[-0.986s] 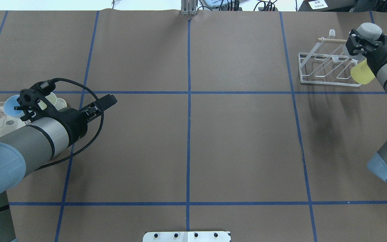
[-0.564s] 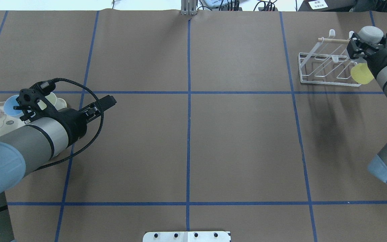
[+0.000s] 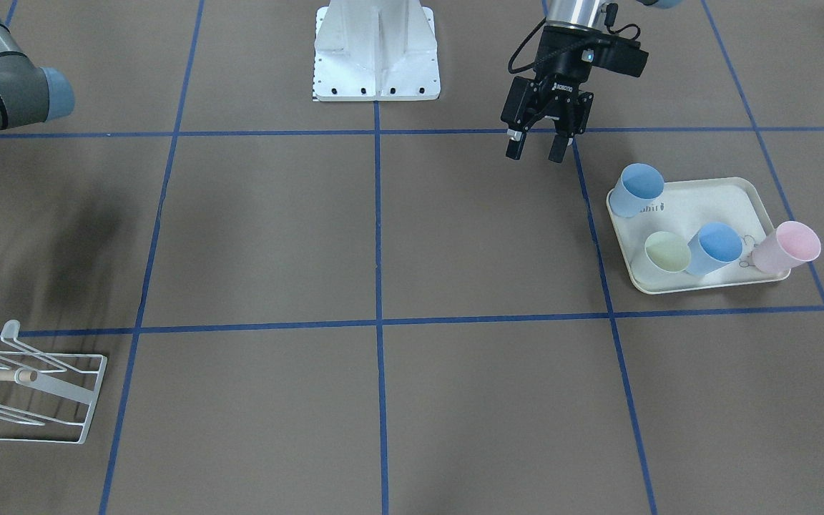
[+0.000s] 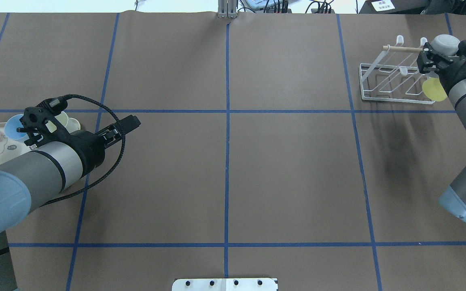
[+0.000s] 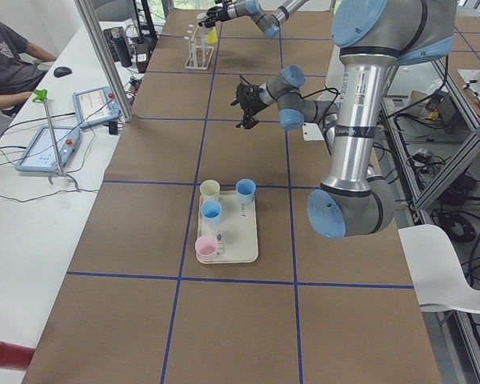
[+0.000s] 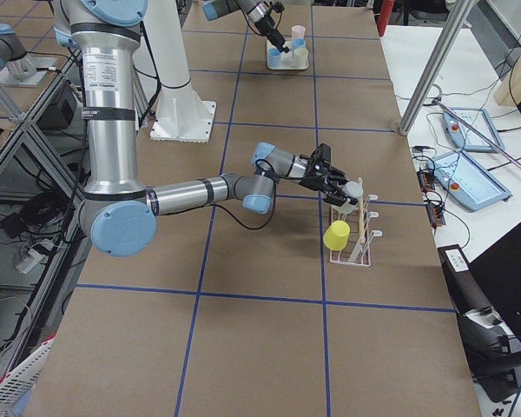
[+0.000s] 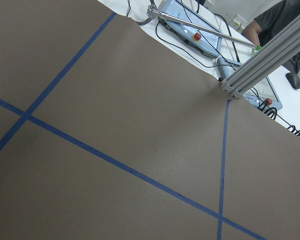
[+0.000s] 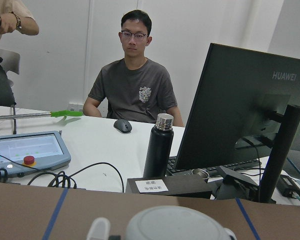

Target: Transfer IKEA cup to right arm and place on rack

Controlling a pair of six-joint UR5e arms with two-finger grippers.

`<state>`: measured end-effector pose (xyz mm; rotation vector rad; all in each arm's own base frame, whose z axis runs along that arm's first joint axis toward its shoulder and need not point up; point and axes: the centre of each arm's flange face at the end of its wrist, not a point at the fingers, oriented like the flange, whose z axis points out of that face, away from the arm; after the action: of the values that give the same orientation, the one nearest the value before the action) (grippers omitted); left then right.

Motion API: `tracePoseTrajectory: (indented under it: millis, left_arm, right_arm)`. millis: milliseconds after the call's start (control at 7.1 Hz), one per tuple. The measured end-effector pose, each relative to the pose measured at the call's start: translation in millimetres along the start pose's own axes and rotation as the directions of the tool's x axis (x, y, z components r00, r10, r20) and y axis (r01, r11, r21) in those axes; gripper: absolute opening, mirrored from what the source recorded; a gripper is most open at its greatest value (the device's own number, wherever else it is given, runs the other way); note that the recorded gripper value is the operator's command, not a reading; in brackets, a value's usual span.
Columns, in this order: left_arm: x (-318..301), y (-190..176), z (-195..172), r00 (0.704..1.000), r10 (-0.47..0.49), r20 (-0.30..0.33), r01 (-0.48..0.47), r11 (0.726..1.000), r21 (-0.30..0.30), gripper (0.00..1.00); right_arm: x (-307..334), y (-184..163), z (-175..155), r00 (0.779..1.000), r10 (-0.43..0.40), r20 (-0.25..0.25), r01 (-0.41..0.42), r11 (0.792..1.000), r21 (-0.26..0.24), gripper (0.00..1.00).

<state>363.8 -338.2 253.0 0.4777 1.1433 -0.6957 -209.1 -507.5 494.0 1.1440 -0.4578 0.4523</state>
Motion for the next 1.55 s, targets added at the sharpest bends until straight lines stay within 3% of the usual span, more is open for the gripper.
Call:
tracePoseTrajectory:
  millis: [846,1127,1550]
  left_arm:
    - [-0.9,1.0,1.7,1.0,0.0,0.004,0.0,1.0,-0.004,1.0]
    - [-0.1,0.9,1.0,1.0,0.0,0.002,0.0,1.0,-0.005,1.0]
    - [1.7,0.5,-0.7,1.0,-0.003,-0.003,0.003,1.0,-0.005,1.0]
  right_arm:
    - [5.1,26.2,9.6,0.999,-0.031,-0.014,0.03,0.999,-0.033,0.0]
    - [3.8,34.7,10.6,0.999,-0.039,-0.011,0.039,0.998,-0.044,1.0]
    - [2.4,32.0,8.8,0.998,-0.066,0.0,0.066,0.997,-0.044,1.0]
